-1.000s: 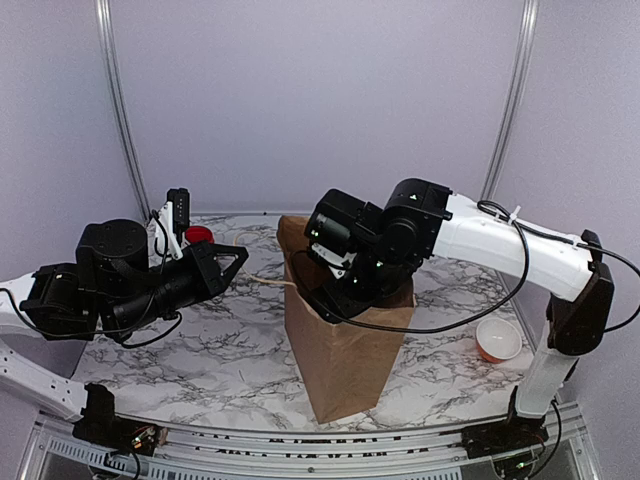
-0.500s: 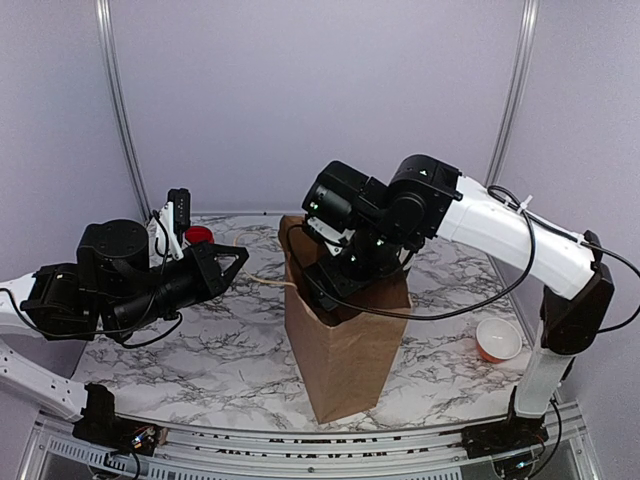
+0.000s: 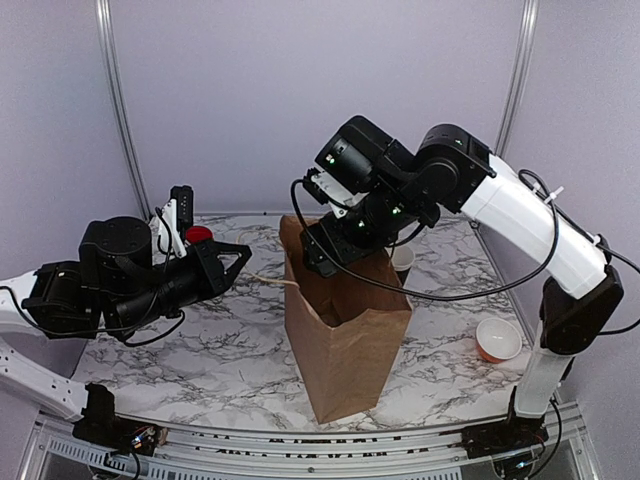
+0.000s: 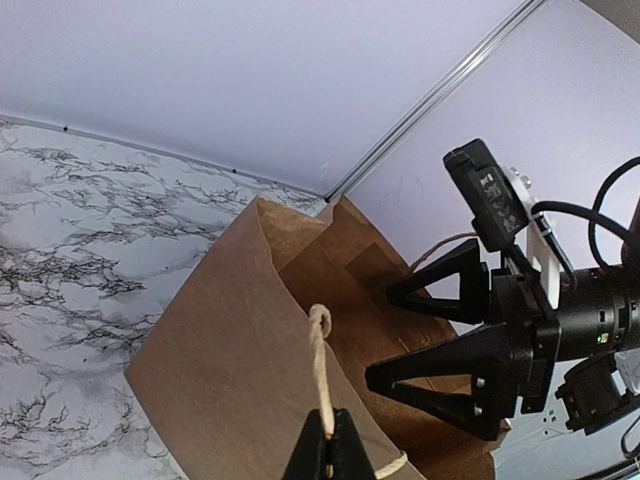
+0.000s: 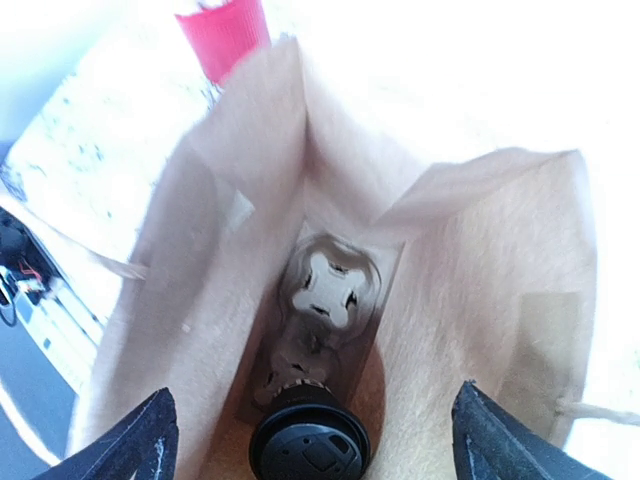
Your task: Pack the takeout coffee
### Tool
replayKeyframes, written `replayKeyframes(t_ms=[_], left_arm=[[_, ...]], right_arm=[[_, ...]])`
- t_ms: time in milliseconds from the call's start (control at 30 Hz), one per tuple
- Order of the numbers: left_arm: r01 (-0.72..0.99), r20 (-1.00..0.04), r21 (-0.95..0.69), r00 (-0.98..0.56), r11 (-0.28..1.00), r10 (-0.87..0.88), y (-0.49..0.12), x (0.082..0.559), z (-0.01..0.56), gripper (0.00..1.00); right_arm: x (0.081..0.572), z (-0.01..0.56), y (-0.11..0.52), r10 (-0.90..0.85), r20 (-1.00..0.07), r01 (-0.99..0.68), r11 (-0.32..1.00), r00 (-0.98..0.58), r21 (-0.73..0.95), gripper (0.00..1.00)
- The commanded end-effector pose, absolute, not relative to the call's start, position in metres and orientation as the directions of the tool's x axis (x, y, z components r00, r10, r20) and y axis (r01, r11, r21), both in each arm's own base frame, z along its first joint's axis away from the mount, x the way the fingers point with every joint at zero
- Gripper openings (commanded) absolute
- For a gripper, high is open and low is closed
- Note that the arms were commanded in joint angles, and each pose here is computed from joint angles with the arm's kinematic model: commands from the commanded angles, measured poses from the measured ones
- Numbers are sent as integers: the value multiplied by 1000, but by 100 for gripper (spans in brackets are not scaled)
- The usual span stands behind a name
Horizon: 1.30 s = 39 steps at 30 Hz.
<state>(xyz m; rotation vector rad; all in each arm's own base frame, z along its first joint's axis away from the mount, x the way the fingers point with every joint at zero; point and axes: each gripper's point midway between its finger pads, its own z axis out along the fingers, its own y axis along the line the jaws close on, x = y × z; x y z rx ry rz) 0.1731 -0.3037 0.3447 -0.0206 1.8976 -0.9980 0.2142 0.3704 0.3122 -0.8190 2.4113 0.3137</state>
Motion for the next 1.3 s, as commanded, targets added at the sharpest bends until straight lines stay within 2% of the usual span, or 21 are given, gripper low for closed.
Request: replayKeyframes(t_ms=[0,233,400,633,733,933,1100,1267], left_arm=[[391,-734,-656,-529,646,-426,-305,172,362,0],[386,-738,-654,-517,651,-434,-304,174,367,0],[381,-739,-655,-504,652,-447,-301,176,374,8],[382,-750,-648,-470,658,-466,-292,178,387,34],[372,-763,-635,-441,677,-473,-285,181,390,45],[321,-812,-576,-332,752,-480,-260,192,400,57],[192,-821,-556,-277,809,-499,-225,212,394,62],[37,-807,-529,-329,848,-490,-188,248,360,64]], right_arm=[[217,354,379,-429,-691,-647,759,-581,73,92],[212,421,396,-301,-835,-728,666,-460,161,93],[218,474,392,-176,-920,-758,630,-350,168,95],[258,521,355,-29,-973,-721,676,-230,151,97],[283,527,332,14,-979,-690,707,-203,153,97],[324,513,286,55,-981,-658,734,-187,167,97],[345,494,254,99,-974,-635,744,-204,208,98],[368,456,229,131,-953,-613,739,-275,279,98]])
